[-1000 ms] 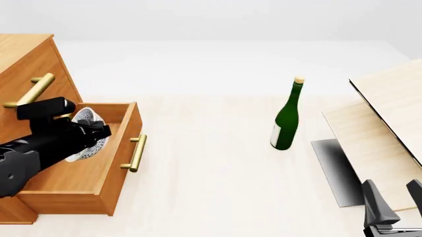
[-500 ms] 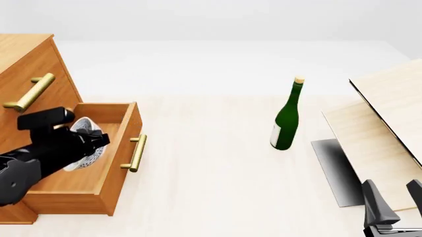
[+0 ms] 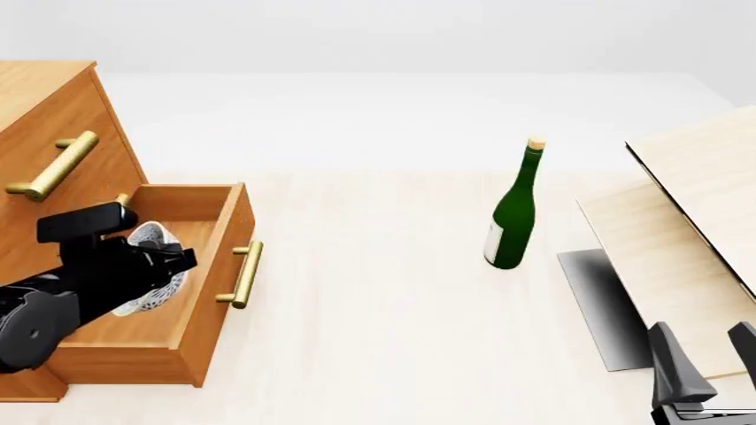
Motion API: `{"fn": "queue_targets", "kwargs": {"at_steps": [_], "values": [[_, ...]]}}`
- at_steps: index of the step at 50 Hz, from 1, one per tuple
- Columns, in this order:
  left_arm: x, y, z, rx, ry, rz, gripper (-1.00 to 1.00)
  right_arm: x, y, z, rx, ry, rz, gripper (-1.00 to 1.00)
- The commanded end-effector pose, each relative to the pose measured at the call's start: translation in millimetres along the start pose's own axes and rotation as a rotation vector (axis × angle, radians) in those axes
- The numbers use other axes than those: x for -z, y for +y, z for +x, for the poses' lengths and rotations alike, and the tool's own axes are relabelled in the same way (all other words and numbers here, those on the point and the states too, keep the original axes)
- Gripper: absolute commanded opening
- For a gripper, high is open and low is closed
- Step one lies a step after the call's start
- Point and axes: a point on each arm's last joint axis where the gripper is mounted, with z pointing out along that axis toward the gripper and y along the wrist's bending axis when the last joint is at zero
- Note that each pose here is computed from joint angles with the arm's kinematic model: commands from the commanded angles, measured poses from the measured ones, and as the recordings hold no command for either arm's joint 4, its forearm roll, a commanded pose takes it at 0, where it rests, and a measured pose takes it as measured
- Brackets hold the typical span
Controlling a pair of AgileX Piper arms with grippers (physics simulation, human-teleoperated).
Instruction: Put the bowl in the bottom drawer of the cabinet.
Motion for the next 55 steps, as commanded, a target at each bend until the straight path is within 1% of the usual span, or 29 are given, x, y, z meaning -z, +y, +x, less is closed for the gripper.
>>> {"fn": "queue_targets", "kwargs": {"at_steps": [1,7,12,29,37,39,41,48,50,55], "values": [[-7,4.1,-2.8,-0.032,0.008,-0.021,-1.0,0,0,0,0.0,0.0,0.0,1.0],[-9,6.4,-5.0,-0.035,0.013,-0.032,-1.0,0,0,0,0.0,0.0,0.0,1.0],[-13,7.2,-1.2,-0.021,0.02,-0.033,-1.0,0,0,0,0.0,0.0,0.0,1.0],[-22,9.8,3.3,-0.011,0.025,-0.039,-1.0,0,0,0,0.0,0.0,0.0,1.0],[-24,16.0,5.2,-0.001,0.027,-0.059,-1.0,0,0,0,0.0,0.0,0.0,1.0],[-26,19.8,6.3,-0.014,0.034,-0.072,-1.0,0,0,0,0.0,0.0,0.0,1.0],[-28,19.6,8.3,-0.007,0.036,-0.07,-1.0,0,0,0,0.0,0.0,0.0,1.0],[-33,27.6,10.4,-0.023,0.045,-0.095,-1.0,0,0,0,0.0,0.0,0.0,1.0],[-34,26.1,10.8,-0.023,0.045,-0.089,-1.0,0,0,0,0.0,0.0,0.0,1.0],[-38,29.4,12.4,-0.042,0.055,-0.099,-1.0,0,0,0,0.0,0.0,0.0,1.0]]}}
